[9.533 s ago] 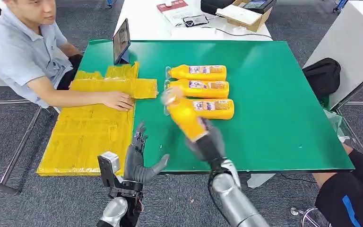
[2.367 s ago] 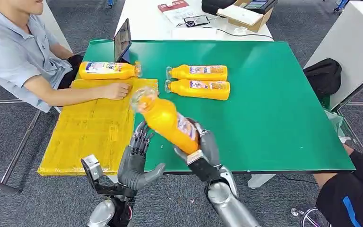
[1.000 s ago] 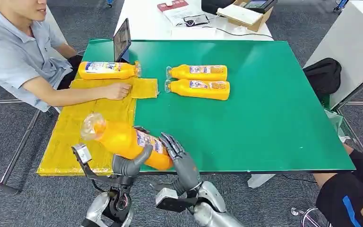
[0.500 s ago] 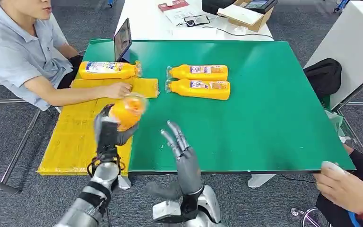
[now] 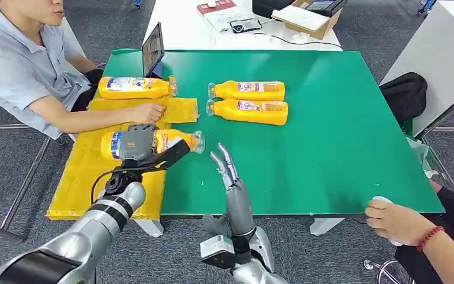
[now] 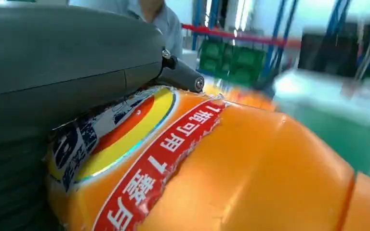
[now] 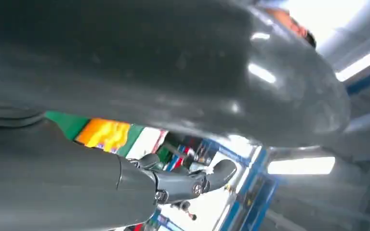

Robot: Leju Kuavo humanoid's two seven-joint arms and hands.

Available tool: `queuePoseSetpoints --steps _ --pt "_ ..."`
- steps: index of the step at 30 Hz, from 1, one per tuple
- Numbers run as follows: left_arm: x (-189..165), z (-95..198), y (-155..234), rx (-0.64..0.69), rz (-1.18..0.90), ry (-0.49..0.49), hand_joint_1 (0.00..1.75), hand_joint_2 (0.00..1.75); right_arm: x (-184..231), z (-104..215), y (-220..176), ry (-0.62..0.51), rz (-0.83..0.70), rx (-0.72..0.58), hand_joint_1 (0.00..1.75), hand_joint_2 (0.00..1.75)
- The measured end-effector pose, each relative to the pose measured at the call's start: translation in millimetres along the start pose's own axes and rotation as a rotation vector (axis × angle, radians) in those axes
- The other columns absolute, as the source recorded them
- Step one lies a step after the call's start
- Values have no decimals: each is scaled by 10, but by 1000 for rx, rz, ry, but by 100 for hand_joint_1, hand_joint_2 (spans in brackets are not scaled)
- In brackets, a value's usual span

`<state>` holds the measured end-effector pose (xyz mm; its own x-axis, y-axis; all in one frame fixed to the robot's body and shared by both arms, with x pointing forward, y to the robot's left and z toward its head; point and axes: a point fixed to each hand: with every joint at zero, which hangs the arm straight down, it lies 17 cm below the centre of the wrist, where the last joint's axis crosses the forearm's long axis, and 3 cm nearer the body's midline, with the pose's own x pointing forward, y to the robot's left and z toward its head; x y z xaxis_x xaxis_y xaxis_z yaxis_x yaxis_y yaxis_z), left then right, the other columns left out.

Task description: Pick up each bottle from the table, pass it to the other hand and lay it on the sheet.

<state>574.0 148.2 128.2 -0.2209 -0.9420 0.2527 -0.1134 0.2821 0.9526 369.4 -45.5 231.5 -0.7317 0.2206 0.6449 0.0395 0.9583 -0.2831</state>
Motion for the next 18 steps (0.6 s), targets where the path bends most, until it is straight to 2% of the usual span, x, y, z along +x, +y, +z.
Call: queuePoseSetpoints --steps 1,3,4,5,11,18 --pt "-52 2 -66 -39 -28 10 145 175 -12 16 27 3 -6 12 0 0" --pt "-155 25 -186 -105 -75 27 23 175 -35 46 61 9 -9 28 0 0" --pt "-194 36 -221 -123 -88 32 7 175 -46 59 73 12 -11 34 0 0" --pt "-224 45 -250 -140 -97 37 0 175 -56 67 78 14 -11 37 0 0" --pt "-223 141 -517 -290 -40 12 0 175 -105 97 110 27 -20 56 0 0" --pt "57 245 -704 -428 134 -91 0 175 -171 132 97 46 -27 61 0 0"
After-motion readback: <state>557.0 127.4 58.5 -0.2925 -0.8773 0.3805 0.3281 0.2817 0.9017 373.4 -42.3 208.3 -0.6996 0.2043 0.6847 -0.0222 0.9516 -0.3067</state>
